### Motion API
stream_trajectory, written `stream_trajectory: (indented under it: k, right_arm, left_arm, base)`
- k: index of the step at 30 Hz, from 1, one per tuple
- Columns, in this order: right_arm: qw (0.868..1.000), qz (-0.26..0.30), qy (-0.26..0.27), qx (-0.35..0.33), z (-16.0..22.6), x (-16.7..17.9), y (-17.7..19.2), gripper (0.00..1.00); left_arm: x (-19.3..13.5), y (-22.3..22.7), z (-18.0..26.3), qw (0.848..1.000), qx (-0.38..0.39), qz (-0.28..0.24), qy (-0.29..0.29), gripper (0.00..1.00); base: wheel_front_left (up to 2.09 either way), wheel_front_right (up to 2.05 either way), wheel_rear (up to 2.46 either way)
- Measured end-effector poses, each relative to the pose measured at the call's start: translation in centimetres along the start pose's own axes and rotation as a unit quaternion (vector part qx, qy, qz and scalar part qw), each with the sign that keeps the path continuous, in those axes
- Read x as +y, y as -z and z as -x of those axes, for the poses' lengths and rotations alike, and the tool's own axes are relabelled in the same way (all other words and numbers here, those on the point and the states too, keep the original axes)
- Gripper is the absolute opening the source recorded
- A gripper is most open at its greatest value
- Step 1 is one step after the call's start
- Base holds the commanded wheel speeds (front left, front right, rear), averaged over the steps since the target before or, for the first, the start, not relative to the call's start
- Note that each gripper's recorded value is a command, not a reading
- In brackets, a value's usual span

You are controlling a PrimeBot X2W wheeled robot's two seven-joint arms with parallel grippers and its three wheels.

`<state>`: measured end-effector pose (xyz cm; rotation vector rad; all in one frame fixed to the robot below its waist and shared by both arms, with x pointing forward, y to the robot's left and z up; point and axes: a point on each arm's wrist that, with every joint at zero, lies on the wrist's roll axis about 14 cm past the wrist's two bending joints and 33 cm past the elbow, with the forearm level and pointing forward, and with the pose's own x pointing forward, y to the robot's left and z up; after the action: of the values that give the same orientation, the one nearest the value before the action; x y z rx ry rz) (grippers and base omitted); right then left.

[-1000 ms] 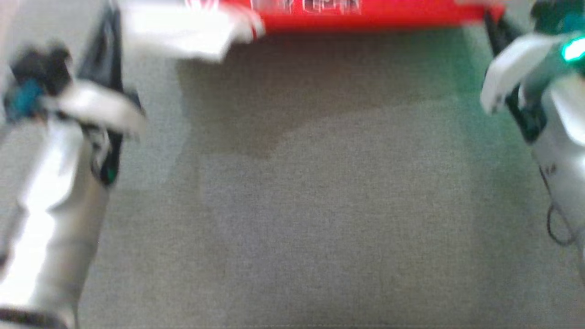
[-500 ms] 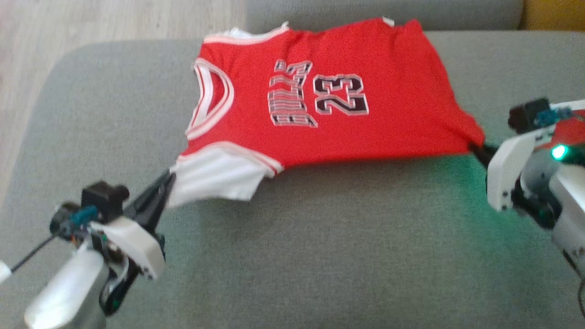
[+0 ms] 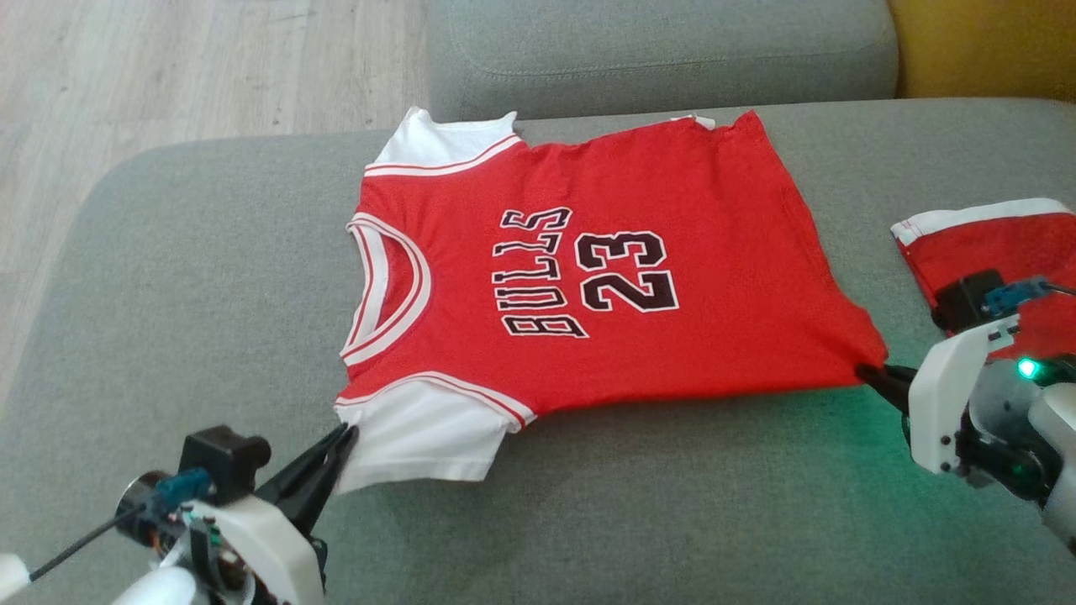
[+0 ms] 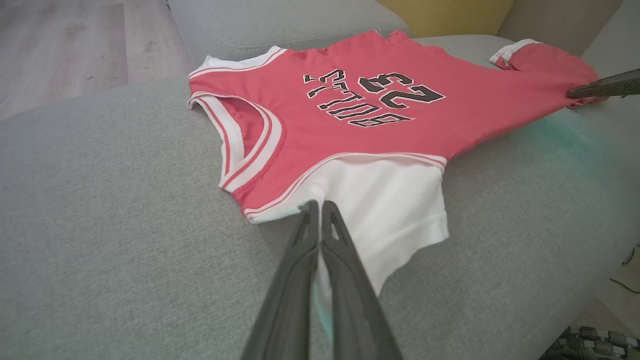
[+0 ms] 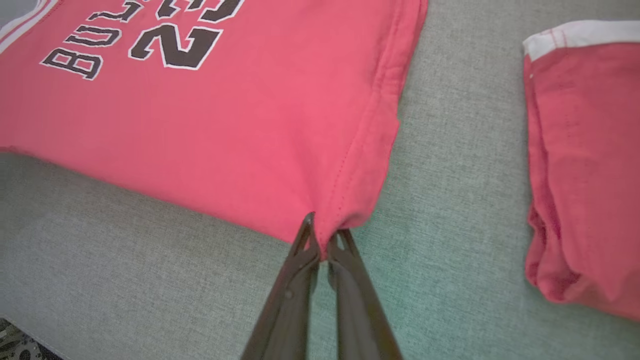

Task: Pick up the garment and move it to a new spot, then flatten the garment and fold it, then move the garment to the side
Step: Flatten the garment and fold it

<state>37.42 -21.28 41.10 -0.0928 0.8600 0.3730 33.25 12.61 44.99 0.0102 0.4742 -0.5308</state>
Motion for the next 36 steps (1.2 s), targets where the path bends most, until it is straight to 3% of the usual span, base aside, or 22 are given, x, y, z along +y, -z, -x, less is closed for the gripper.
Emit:
stream_trajectory:
  k: [11, 24, 36]
  right_arm:
    - [1.000, -0.005, -0.006, -0.013, -1.1, -0.3, -2.0, 0.00]
    - [1.000, -0.006, 0.003, -0.014, -4.5, -1.3, -5.0, 0.00]
    - [1.000, -0.006, 0.013, 0.006, -8.0, -2.4, -5.9, 0.00]
  left_arm:
    - [2.9, -4.1, -2.7, 0.999, -0.009, -0.044, -0.020, 0.00]
    - [7.9, -4.9, -7.6, 0.996, 0.047, -0.057, -0.042, 0.00]
    - [9.9, -4.1, -12.2, 0.992, 0.089, -0.081, -0.042, 0.00]
  base:
    - [0.00, 0.00, 0.00]
    - [0.00, 0.00, 0.00]
    - [0.00, 0.00, 0.00]
